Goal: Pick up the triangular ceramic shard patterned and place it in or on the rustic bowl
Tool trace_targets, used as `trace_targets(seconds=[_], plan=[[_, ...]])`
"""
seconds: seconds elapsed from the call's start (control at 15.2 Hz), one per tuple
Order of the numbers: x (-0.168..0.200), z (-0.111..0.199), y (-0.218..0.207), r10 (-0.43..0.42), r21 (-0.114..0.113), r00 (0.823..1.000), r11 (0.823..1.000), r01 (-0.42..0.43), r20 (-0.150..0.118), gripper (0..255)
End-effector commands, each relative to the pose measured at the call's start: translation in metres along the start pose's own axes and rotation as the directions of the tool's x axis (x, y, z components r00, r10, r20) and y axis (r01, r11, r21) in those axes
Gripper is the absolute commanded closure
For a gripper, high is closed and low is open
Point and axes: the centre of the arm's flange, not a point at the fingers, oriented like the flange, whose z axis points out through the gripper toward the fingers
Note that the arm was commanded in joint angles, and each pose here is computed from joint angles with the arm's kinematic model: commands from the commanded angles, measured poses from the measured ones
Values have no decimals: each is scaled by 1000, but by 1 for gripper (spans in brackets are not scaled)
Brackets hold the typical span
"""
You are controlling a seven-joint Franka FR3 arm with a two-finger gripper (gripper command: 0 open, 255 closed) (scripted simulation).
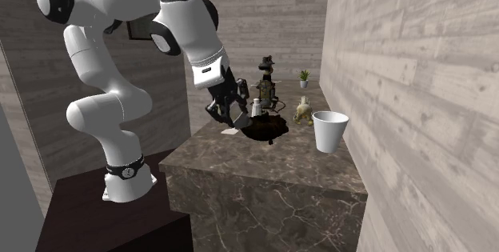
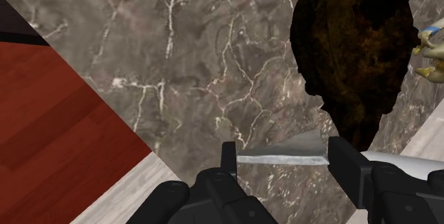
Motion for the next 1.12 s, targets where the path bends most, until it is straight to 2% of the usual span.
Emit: trace_targets(seconds=[0.0, 0.59, 1.06], plan=[[-1, -9, -5, 0, 0, 1000, 1000, 0, 0, 255], [-2, -47, -25, 0, 0, 1000, 1000, 0, 0, 255], [-31, -11, -105, 0, 0, 1000, 1000, 0, 0, 255]])
